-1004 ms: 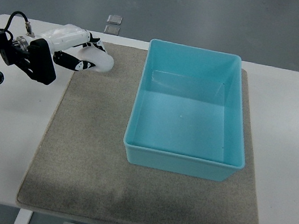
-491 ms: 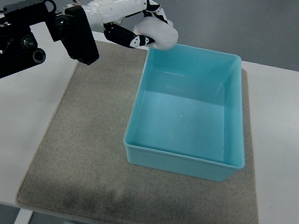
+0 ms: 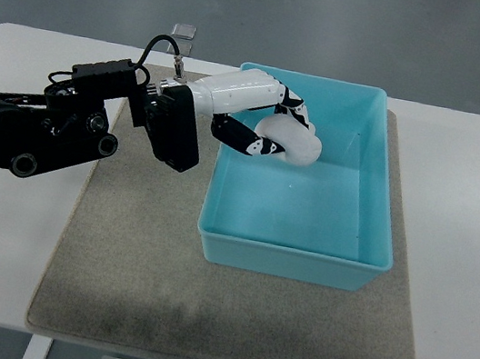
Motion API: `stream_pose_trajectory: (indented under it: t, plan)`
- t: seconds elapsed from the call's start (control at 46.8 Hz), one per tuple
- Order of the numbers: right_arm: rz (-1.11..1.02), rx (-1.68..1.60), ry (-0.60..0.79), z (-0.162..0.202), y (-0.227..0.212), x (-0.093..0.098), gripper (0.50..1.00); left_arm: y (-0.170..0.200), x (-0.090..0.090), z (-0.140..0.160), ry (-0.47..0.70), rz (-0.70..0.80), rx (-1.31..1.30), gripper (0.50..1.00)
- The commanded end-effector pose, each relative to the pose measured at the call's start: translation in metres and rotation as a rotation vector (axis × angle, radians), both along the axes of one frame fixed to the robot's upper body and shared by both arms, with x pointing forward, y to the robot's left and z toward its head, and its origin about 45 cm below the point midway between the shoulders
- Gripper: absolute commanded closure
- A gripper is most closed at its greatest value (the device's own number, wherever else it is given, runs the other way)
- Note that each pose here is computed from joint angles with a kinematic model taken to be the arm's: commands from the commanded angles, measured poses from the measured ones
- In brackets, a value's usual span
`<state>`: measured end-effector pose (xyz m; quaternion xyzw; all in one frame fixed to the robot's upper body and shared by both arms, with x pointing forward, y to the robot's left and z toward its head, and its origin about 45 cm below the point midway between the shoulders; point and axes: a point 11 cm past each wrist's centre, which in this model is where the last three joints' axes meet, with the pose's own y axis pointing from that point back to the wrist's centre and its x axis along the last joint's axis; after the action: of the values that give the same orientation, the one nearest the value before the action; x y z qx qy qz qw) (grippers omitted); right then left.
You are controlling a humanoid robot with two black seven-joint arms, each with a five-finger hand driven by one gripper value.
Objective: Place white toy into blue box with left hand
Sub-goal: 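Lower the toy into the box and open the left hand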
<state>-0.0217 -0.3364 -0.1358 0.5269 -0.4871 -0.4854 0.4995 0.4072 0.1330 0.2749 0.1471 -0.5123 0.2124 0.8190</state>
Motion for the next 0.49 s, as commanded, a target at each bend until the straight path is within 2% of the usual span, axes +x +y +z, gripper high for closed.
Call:
stream_pose_trajectory:
  t: [0.0,0.085,0.128,0.171,0.214,0.256,0.32,0.406,0.47]
  plan:
    - [0.000,0.001,0.000,0.000,0.000,0.000,0.564,-0.001,-0.002,-0.007,0.015,-0.002,0.000,1.000]
    - [0.000,-0.001,0.000,0.000,0.000,0.000,0.564,0.000,-0.005,-0.013,0.030,0.001,0.002,0.990]
    - [0.000,0.001,0.000,0.000,0.000,0.000,0.564,-0.001,-0.007,-0.016,0.039,-0.003,0.004,0.909]
    - [0.000,-0.001,0.000,0.000,0.000,0.000,0.564,-0.001,-0.007,-0.017,0.042,-0.003,0.003,0.804]
    - [0.000,-0.001,0.000,0.000,0.000,0.000,0.564,-0.001,-0.008,-0.018,0.047,-0.001,-0.002,0.735]
    - [0.000,0.001,0.000,0.000,0.000,0.000,0.564,0.000,-0.008,-0.020,0.053,0.000,-0.003,0.703]
    - [0.000,0.001,0.000,0.000,0.000,0.000,0.564,0.001,-0.009,-0.022,0.063,0.005,-0.009,0.620]
    - [0.000,0.001,0.000,0.000,0.000,0.000,0.564,0.002,-0.008,-0.022,0.068,0.013,-0.016,0.542]
    - [0.000,-0.001,0.000,0.000,0.000,0.000,0.564,0.002,-0.009,-0.024,0.074,0.017,-0.021,0.525]
